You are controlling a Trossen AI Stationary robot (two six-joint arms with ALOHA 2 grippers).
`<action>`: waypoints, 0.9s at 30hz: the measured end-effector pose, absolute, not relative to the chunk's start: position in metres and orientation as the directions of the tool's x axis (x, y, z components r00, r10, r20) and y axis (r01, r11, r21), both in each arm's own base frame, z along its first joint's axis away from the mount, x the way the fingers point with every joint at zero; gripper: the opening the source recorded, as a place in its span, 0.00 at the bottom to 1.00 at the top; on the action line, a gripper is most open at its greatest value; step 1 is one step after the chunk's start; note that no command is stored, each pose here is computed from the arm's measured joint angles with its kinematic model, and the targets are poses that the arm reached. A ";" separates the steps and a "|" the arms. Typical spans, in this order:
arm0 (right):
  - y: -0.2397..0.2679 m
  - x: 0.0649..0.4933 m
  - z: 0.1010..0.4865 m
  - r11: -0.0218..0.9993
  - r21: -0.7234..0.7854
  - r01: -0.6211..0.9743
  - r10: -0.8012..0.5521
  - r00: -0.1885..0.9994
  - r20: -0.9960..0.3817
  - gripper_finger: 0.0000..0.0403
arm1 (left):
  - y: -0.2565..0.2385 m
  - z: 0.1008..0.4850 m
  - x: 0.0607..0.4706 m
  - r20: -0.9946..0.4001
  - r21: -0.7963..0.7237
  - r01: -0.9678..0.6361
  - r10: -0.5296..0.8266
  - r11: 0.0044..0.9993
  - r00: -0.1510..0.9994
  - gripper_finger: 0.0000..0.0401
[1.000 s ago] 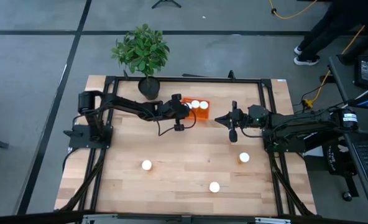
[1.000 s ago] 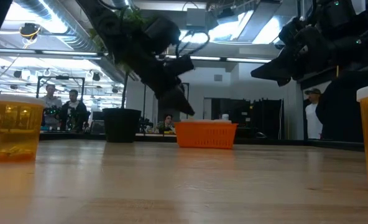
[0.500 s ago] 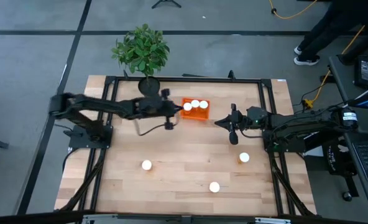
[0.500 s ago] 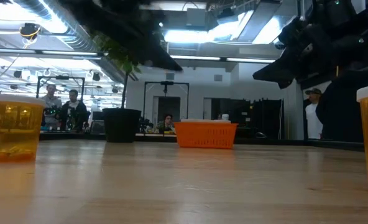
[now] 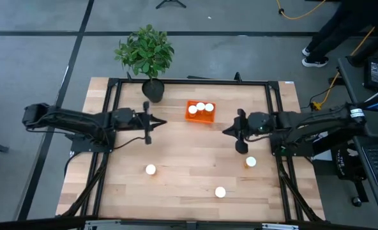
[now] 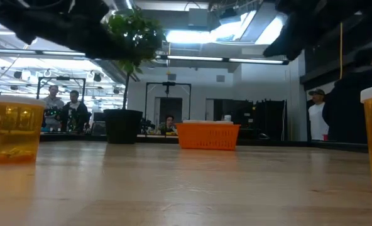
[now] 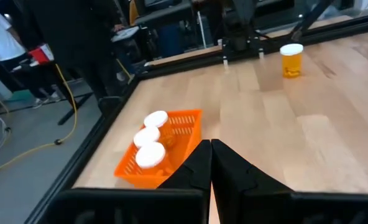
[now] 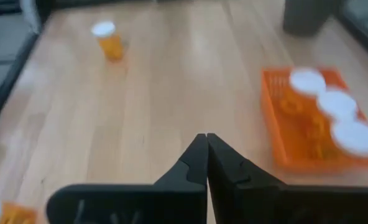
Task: Pick and place pill bottles into a basket
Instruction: Put the top right orange pill bottle into the orange bin
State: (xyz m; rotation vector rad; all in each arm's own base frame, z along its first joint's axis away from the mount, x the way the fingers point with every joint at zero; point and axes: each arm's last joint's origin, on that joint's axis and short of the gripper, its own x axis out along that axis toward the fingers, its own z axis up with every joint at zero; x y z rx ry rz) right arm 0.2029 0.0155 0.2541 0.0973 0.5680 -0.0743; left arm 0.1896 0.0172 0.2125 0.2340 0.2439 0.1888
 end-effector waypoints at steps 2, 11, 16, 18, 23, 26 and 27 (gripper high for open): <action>0.026 0.200 0.260 0.987 0.086 0.139 -0.061 0.802 -0.595 0.00 | 0.016 0.209 0.186 -0.212 0.245 -0.162 0.215 0.956 0.953 0.01; 0.086 0.190 0.266 0.955 0.158 0.252 -0.066 0.696 -0.715 0.00 | 0.015 0.202 0.182 -0.225 0.224 -0.162 0.213 0.961 0.951 0.01; 0.121 0.195 0.263 0.937 0.087 0.339 -0.131 0.569 -0.812 0.00 | 0.015 0.202 0.182 -0.224 0.222 -0.163 0.213 0.961 0.951 0.02; 0.133 0.197 0.265 0.926 0.055 0.373 -0.156 0.513 -0.844 0.00 | 0.015 0.202 0.182 -0.224 0.222 -0.163 0.213 0.961 0.951 0.02; 0.160 0.192 0.267 0.908 -0.017 0.420 -0.206 0.410 -0.888 0.01 | 0.015 0.202 0.182 -0.224 0.223 -0.163 0.213 0.961 0.951 0.02; 0.172 0.186 0.270 0.911 -0.002 0.411 -0.190 0.416 -0.889 0.02 | 0.015 0.202 0.182 -0.224 0.224 -0.163 0.214 0.961 0.951 0.02; 0.174 0.184 0.270 0.909 0.007 0.416 -0.184 0.418 -0.890 0.03 | 0.015 0.202 0.182 -0.224 0.224 -0.163 0.214 0.961 0.951 0.02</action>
